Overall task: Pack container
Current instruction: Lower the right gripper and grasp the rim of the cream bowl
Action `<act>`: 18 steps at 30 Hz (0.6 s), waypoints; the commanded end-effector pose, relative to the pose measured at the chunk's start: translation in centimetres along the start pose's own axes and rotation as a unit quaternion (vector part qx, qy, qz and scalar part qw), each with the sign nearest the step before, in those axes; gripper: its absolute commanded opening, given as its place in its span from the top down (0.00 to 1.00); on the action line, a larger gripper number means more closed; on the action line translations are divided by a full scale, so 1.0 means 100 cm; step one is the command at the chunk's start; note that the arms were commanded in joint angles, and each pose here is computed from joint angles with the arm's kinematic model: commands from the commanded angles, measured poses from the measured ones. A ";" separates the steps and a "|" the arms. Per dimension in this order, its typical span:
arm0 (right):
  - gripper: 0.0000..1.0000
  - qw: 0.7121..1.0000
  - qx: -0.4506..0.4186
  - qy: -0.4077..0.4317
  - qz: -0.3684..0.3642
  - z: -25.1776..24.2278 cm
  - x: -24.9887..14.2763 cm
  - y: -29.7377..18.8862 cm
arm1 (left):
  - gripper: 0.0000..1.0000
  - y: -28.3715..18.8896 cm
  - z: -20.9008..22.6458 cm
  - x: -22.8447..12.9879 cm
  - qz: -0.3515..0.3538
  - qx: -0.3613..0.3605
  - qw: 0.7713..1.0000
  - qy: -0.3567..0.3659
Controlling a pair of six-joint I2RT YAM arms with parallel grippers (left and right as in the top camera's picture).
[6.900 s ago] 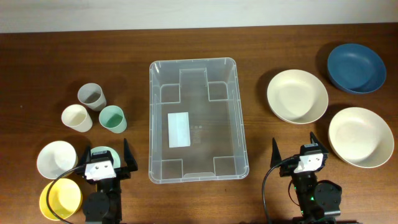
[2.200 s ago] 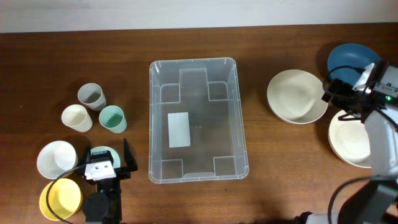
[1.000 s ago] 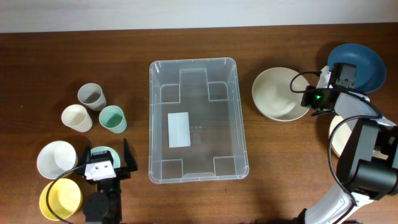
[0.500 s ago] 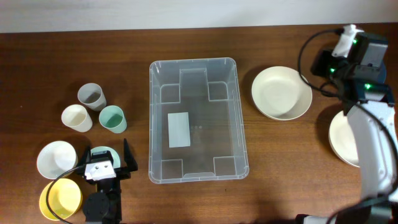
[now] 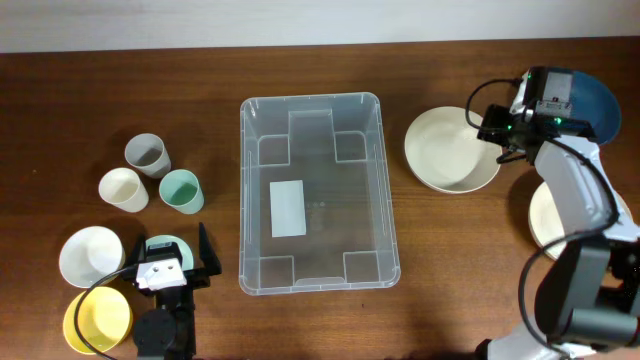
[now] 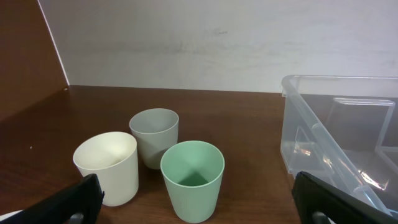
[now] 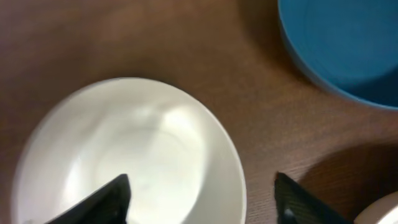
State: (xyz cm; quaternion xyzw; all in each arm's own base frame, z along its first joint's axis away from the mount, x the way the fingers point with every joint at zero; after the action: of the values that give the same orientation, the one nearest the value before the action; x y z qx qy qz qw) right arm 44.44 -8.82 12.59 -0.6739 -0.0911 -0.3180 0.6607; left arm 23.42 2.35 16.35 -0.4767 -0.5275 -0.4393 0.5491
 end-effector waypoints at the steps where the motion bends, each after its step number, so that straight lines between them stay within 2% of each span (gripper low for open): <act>1: 0.21 0.999 -0.016 0.022 0.022 -0.016 -0.009 0.018 | 0.00 0.000 0.002 -0.002 -0.001 0.004 1.000 -0.004; 8: 0.21 0.996 -0.027 0.039 0.078 -0.028 -0.039 0.058 | 0.01 0.000 0.002 -0.002 -0.001 0.004 1.000 -0.004; 14: 0.24 0.993 0.016 0.053 0.101 -0.019 -0.054 0.087 | 0.01 0.000 0.002 -0.002 -0.001 0.004 1.000 -0.004; 18: 0.36 0.991 0.023 0.078 0.103 -0.016 -0.057 0.096 | 0.01 0.000 0.002 -0.002 -0.001 0.004 1.000 -0.004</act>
State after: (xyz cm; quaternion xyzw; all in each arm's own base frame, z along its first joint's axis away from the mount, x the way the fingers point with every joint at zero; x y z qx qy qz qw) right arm 44.64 -9.94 1.98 -0.6538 0.0072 -0.2872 0.7000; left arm 23.42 2.35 16.35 -0.4766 -0.5274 -0.4394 0.5492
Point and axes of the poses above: each gripper's point midway between its finger pads, its own y axis out along the fingers, its own z axis along the line the jaws close on, x = y × z, the point moved 1 cm from there along -y, back along the fingers, and after that the axes turned 1 degree about -y, right-handed, at the moved point
